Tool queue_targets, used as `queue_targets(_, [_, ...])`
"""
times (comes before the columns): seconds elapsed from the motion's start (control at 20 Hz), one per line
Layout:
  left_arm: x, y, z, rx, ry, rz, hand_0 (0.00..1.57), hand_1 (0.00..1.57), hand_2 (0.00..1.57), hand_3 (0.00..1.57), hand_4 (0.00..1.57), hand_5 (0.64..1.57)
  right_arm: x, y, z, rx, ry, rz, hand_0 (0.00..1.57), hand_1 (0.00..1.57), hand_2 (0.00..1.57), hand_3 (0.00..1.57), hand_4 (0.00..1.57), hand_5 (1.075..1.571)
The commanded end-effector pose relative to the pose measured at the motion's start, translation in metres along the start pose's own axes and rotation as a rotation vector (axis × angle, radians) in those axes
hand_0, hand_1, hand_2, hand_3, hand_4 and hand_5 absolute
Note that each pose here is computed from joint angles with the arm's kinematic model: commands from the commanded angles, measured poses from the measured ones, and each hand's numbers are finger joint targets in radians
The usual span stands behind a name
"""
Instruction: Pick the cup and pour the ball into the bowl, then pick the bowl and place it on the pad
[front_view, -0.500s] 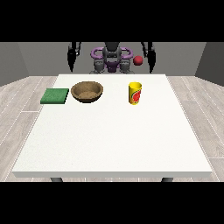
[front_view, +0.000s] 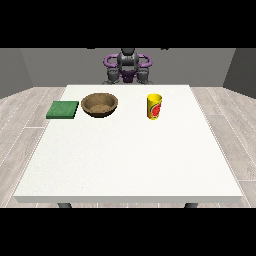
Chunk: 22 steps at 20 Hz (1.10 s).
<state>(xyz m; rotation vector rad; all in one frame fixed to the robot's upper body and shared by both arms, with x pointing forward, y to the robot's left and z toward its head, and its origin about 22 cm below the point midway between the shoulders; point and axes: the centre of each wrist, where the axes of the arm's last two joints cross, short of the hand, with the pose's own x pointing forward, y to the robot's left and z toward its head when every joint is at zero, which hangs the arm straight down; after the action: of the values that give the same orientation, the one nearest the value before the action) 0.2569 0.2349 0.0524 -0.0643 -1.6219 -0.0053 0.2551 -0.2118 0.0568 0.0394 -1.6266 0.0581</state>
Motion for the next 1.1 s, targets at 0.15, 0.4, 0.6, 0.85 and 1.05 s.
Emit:
queue_targets(0.15, [0.012,-0.007,0.016,-0.031,0.17,0.238,0.0,0.0,0.0,0.0,0.0,1.546,0.018,0.084,0.014,0.01,0.205,-0.12,0.0,0.0,0.0,0.0,0.68,1.569])
queue_targets(0.4, [0.046,-0.01,-0.001,-0.05,0.035,0.172,0.0,0.0,0.0,0.0,0.0,1.529,0.067,0.124,0.012,0.072,0.052,-0.081,0.0,0.0,0.0,0.0,0.42,1.571])
queue_targets(0.6, [0.072,-0.003,-0.031,-0.043,-0.178,0.106,0.0,0.0,0.0,0.0,0.0,1.507,0.094,0.122,-0.021,0.091,-0.124,-0.001,0.0,0.0,0.0,0.0,0.13,1.57])
queue_targets(0.85, [0.108,0.009,-0.06,-0.019,-0.378,0.056,0.0,0.0,0.0,0.0,0.0,1.509,0.101,0.097,-0.032,0.102,-0.291,0.014,0.0,0.0,0.0,0.0,0.0,1.57])
queue_targets(1.05, [0.1,0.024,-0.071,0.024,-0.462,-0.046,0.0,0.0,0.0,0.0,0.0,1.459,0.114,0.084,-0.033,0.163,-0.378,0.003,0.0,0.0,0.0,0.0,0.0,1.568])
